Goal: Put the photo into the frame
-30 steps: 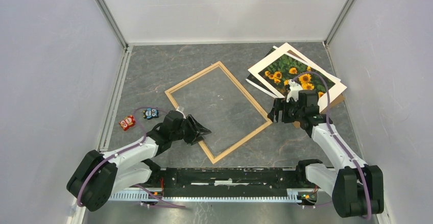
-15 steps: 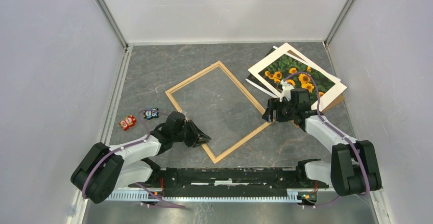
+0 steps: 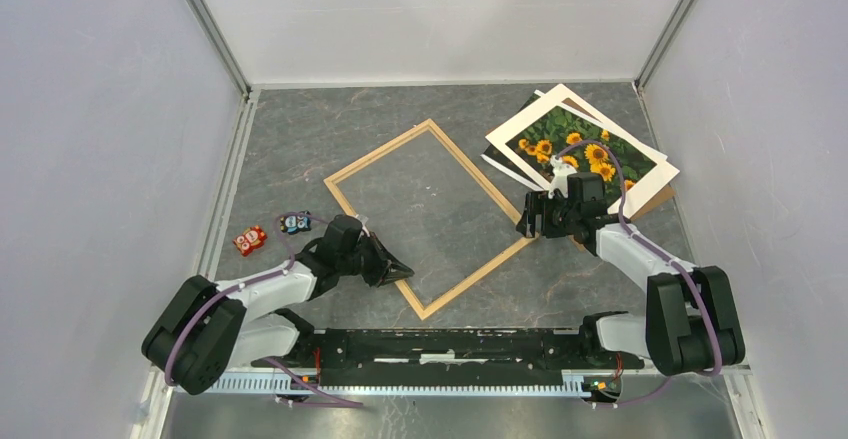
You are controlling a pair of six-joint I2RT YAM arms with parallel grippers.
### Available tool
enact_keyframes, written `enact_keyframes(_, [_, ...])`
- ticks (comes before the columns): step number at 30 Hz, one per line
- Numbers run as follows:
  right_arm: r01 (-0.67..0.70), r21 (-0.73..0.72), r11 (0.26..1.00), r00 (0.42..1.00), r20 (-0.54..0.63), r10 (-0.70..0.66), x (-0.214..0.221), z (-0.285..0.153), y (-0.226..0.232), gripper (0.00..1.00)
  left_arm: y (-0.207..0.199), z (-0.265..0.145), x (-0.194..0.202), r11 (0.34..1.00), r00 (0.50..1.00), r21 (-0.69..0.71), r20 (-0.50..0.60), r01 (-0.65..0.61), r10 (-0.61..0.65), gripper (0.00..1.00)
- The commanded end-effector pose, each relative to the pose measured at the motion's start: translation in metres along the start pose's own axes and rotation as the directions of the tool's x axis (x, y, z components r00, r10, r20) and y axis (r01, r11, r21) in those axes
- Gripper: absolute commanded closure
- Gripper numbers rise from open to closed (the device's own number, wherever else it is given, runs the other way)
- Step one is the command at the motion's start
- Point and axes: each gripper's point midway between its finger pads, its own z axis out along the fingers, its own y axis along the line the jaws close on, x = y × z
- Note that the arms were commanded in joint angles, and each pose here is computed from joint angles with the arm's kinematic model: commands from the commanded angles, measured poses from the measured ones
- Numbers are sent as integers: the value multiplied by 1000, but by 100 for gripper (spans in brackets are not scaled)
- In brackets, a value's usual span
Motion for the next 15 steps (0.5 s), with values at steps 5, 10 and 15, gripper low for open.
enact_keyframes(5, [-10, 45, 999, 994, 113, 5, -33, -6, -3, 19, -40, -9, -3, 984, 999, 172, 8, -48, 48, 98])
enact_keyframes(10, [-97, 57, 994, 983, 164, 87, -38, -15, -15, 18, -58, -20, -5, 965, 996, 250, 48, -83, 73, 98])
enact_keyframes(15, [-169, -34, 985, 977, 129, 172, -30, -12, -11, 19, -62, -20, -3, 959, 995, 267, 39, -97, 90, 98])
